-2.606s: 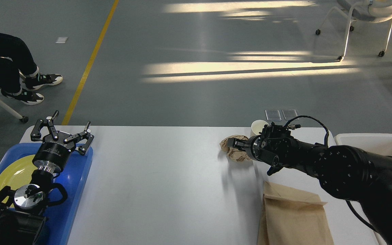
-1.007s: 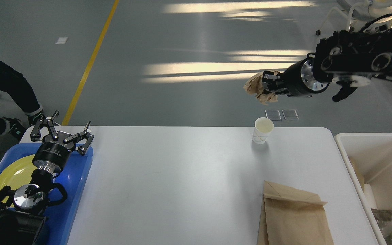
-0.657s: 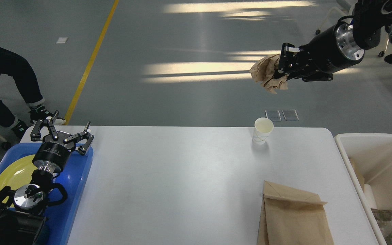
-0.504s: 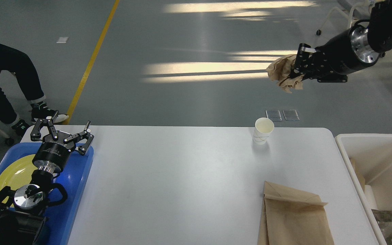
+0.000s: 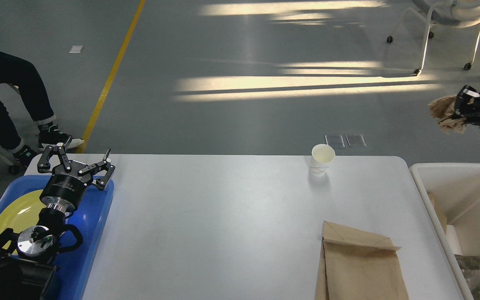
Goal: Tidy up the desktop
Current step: 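Carry the napkin over and drop it into the white bin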
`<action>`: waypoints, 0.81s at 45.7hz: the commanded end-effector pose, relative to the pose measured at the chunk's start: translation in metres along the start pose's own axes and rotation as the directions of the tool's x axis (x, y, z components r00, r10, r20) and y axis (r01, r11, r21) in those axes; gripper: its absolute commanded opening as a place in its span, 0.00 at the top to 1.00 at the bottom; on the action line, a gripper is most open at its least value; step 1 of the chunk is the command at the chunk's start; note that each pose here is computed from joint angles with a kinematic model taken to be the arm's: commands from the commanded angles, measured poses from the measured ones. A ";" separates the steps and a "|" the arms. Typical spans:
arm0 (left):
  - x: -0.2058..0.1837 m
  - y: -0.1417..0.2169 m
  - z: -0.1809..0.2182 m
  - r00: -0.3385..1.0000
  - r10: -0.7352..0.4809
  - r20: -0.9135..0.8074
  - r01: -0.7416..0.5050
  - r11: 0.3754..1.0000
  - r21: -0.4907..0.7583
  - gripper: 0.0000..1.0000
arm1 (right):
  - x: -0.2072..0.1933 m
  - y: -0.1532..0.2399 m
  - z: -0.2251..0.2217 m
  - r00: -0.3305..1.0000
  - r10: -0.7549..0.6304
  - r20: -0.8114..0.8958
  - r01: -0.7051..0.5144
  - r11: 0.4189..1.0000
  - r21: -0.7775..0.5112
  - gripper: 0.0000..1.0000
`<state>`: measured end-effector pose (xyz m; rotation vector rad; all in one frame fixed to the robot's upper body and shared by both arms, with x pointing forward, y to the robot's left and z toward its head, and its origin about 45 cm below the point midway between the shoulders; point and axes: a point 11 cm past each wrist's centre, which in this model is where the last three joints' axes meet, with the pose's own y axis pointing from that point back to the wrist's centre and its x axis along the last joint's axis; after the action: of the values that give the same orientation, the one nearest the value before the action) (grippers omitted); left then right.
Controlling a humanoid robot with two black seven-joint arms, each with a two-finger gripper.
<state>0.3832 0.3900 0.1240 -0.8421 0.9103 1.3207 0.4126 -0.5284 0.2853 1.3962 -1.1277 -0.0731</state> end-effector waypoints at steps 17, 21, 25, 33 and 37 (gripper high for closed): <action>0.000 0.000 0.000 1.000 0.000 0.000 0.000 1.000 -0.001 0.04 | -0.048 -0.048 0.155 0.965 0.247 -0.084 -0.261 0.914 -0.312 1.00; 0.000 0.000 0.000 1.000 0.000 0.000 0.000 1.000 0.000 0.04 | -0.058 -0.051 0.178 0.965 0.240 -0.106 -0.262 0.898 -0.353 0.96; 0.000 0.000 0.000 1.000 0.000 0.000 0.000 1.000 -0.001 0.04 | -0.064 -0.052 0.192 0.965 0.238 -0.113 -0.264 0.888 -0.377 0.60; 0.000 0.000 0.000 1.000 0.000 0.000 0.000 1.000 0.000 0.04 | -0.058 -0.052 0.190 0.954 0.283 -0.094 -0.298 0.881 -0.367 0.00; 0.000 0.000 0.000 1.000 0.000 0.000 0.000 1.000 -0.001 0.04 | -0.064 -0.053 0.195 0.958 0.273 -0.088 -0.285 0.882 -0.375 0.00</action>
<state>0.3832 0.3900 0.1241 -0.8422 0.9102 1.3205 0.2874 -0.6429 0.1688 0.8734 -1.1996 -0.0465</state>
